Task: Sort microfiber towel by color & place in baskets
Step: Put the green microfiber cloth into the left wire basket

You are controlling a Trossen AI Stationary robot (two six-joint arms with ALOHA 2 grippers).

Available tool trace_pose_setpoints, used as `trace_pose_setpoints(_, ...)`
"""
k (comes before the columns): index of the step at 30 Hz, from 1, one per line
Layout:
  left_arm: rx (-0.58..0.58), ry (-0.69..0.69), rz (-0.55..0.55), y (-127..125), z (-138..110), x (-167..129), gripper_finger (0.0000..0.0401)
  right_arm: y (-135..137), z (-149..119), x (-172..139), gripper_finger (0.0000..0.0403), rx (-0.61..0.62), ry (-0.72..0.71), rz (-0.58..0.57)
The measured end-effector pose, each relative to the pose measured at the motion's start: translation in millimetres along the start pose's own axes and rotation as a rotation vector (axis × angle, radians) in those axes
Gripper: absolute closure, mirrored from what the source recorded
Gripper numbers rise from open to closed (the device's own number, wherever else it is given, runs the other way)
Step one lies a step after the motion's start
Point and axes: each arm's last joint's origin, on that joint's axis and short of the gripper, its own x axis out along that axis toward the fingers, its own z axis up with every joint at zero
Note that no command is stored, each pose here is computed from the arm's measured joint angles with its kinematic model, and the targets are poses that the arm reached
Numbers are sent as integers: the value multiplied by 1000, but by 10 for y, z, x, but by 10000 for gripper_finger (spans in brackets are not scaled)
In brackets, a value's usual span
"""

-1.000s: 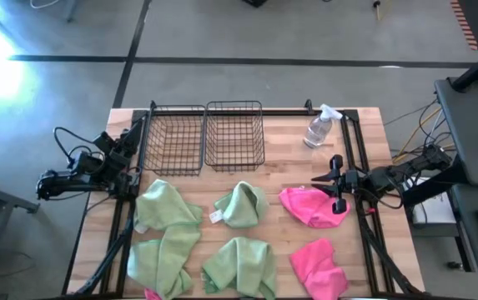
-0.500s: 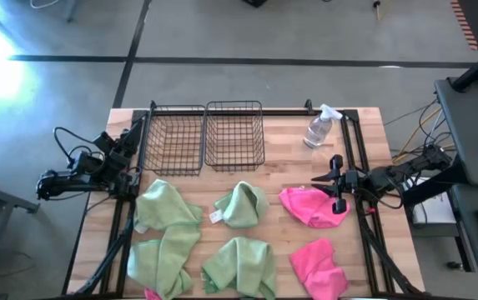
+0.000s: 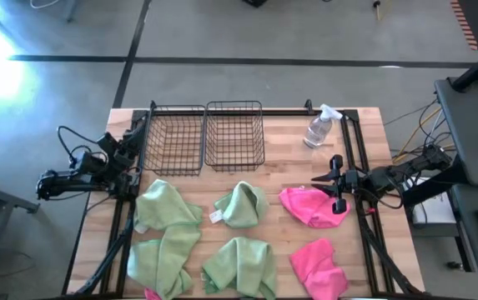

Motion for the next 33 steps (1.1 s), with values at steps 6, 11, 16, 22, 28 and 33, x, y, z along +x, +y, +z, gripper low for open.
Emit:
trace_pose_setpoints(6, 61, 231, -254, -34, -156, -23, 285, 0, 1, 0, 335, 0, 0, 0)
trace_pose_setpoints(11, 117, 387, -406, -39, -262, -61, 285, 0, 1, 0, 335, 1, 0, 1)
trace_pose_setpoints(16, 145, 476, -418, -10, -334, -87, 285, 0, 1, 0, 335, 2, 0, 1)
trace_pose_setpoints(22, 169, 596, -408, 39, -427, -128, 285, 0, 0, 0, 335, -1, 0, 0)
trace_pose_setpoints(28, 208, 657, -419, 66, -474, -155, 285, 0, 0, 0, 335, 1, 0, 1)
trace_pose_setpoints(33, 267, 692, -420, 93, -506, -178, 285, 0, 1, 0, 335, 1, 0, 0)
